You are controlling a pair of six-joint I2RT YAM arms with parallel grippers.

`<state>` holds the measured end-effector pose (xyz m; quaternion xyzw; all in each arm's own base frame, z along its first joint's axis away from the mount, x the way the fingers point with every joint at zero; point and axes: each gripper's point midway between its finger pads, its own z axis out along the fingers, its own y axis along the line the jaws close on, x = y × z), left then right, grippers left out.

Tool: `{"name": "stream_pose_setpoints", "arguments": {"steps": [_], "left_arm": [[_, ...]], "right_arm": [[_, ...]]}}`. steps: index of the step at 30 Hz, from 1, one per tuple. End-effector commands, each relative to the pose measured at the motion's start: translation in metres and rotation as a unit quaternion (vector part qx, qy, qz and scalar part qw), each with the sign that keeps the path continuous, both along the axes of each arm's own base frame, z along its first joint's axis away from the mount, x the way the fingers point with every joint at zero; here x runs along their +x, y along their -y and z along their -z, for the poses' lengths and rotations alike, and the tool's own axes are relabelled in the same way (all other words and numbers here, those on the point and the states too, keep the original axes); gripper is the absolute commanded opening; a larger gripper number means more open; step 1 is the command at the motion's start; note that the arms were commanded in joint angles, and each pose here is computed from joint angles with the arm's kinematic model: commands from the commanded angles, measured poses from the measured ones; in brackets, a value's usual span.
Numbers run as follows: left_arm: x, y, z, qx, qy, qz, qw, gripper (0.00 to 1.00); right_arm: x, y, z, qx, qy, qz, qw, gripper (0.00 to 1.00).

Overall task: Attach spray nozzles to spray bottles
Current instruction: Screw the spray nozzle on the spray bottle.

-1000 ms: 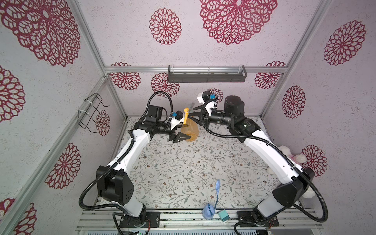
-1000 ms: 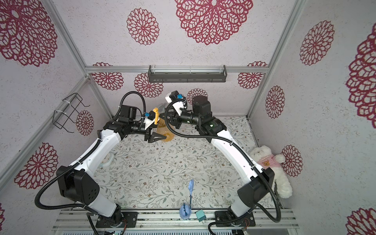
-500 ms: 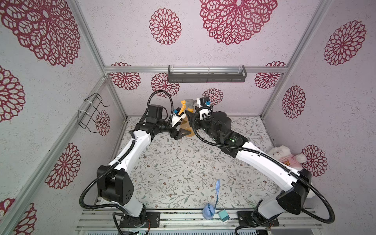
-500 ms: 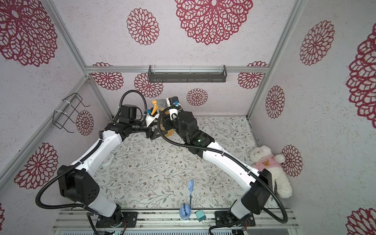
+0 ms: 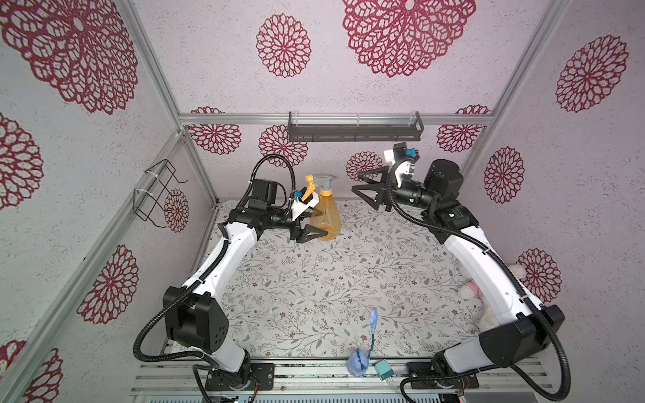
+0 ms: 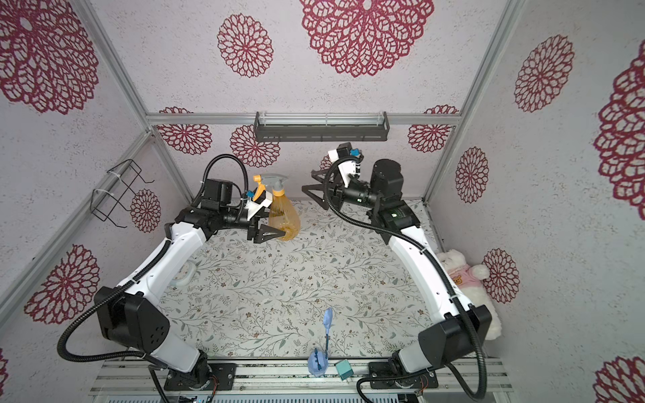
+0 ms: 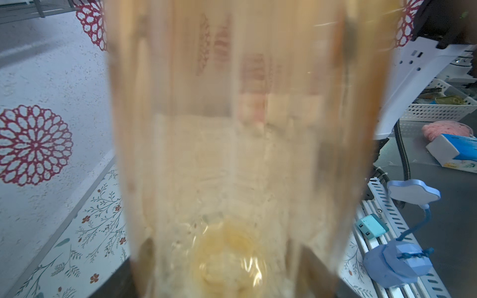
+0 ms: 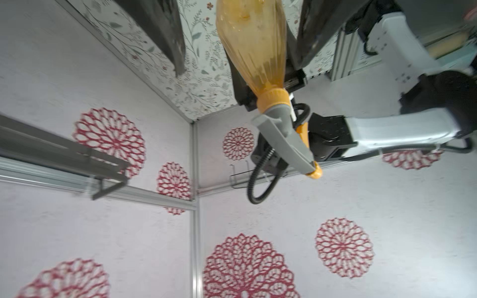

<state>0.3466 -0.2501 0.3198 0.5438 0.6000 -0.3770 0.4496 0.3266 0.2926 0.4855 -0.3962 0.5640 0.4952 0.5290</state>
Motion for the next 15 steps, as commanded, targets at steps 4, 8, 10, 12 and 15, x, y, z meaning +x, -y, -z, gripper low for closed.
{"name": "stream_pose_setpoints", "arguments": {"steps": [4, 8, 10, 12, 15], "left_arm": [[-0.016, 0.001, -0.013, -0.008, 0.021, 0.031, 0.999, 0.0], [-0.018, 0.002, -0.012, -0.009, 0.02, 0.037, 0.999, 0.0], [-0.019, 0.003, -0.01, -0.007, 0.017, 0.041, 0.999, 0.0], [-0.019, 0.004, -0.009, -0.005, 0.015, 0.044, 0.999, 0.0], [-0.021, 0.005, -0.008, -0.004, 0.013, 0.05, 0.999, 0.0]], "right_arm": [[-0.037, -0.037, 0.0, -0.017, 0.016, -0.139, 0.99, 0.66], [-0.035, -0.045, 0.0, -0.018, 0.016, -0.141, 0.99, 0.66], [-0.036, -0.048, -0.002, -0.015, 0.018, -0.144, 0.989, 0.66], [-0.037, -0.05, -0.004, -0.014, 0.019, -0.149, 0.989, 0.64], [-0.04, -0.054, -0.005, -0.013, 0.019, -0.157, 0.987, 0.61]]}}
